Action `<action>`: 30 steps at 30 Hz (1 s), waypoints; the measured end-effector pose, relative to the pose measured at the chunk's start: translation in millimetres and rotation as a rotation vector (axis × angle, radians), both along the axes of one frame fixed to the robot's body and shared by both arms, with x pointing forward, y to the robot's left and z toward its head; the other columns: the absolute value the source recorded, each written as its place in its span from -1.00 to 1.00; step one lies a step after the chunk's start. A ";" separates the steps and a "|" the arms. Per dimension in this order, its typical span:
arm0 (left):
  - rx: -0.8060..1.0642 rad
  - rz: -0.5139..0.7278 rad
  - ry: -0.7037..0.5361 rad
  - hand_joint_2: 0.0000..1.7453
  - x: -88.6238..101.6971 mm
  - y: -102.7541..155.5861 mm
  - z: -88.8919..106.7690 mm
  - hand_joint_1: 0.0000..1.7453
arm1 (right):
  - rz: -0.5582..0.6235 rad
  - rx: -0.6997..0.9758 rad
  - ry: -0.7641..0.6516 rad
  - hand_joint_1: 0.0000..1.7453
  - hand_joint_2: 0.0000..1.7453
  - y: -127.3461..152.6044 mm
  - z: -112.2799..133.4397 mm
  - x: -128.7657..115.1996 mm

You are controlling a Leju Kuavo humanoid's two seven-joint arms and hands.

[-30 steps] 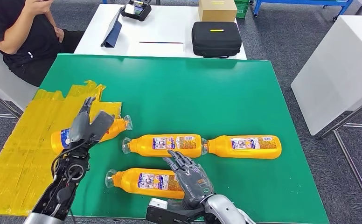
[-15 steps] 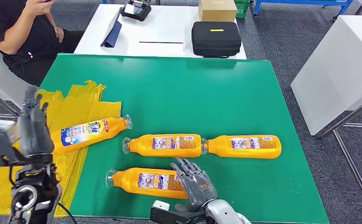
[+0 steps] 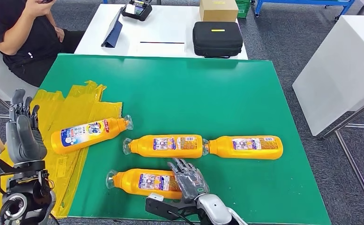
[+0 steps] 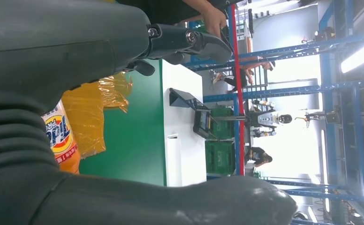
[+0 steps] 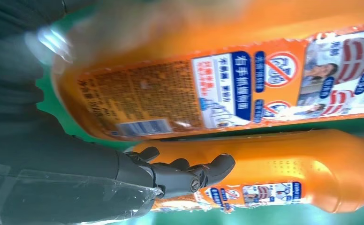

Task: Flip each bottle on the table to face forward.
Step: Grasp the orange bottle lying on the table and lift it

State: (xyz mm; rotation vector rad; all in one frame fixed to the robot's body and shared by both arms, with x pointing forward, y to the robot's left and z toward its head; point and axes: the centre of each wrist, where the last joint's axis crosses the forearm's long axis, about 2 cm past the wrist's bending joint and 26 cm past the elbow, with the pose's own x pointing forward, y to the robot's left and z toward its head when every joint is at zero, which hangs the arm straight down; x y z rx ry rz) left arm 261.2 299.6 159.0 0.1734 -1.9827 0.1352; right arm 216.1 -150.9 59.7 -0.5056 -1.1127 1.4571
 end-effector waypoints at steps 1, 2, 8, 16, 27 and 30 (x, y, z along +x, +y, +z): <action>0.000 -0.001 0.000 -1.00 -0.4 -0.2 -0.4 -1.00 | 0.000 -0.002 0.001 -1.00 1.00 2.0 -0.2 1.5; -0.001 -0.001 0.001 -1.00 -0.8 -0.4 -0.9 -1.00 | 0.001 -0.003 0.001 -1.00 1.00 3.8 -0.2 3.0; -0.009 -0.005 0.009 -1.00 -3.5 -2.2 -3.8 -1.00 | 0.007 0.001 0.007 -1.00 1.00 12.9 -0.7 9.7; -0.032 0.003 0.005 -1.00 -4.0 -2.2 -4.8 -1.00 | 0.065 -0.132 0.084 -1.00 1.00 21.3 -10.6 14.2; -0.050 0.012 0.006 -1.00 -2.7 -0.6 -6.3 -1.00 | 0.121 -0.257 0.163 1.00 1.00 22.1 -26.9 16.3; -0.053 0.016 0.005 -1.00 -0.9 0.5 -6.7 -1.00 | 0.127 -0.257 0.168 1.00 1.00 20.9 -27.6 18.5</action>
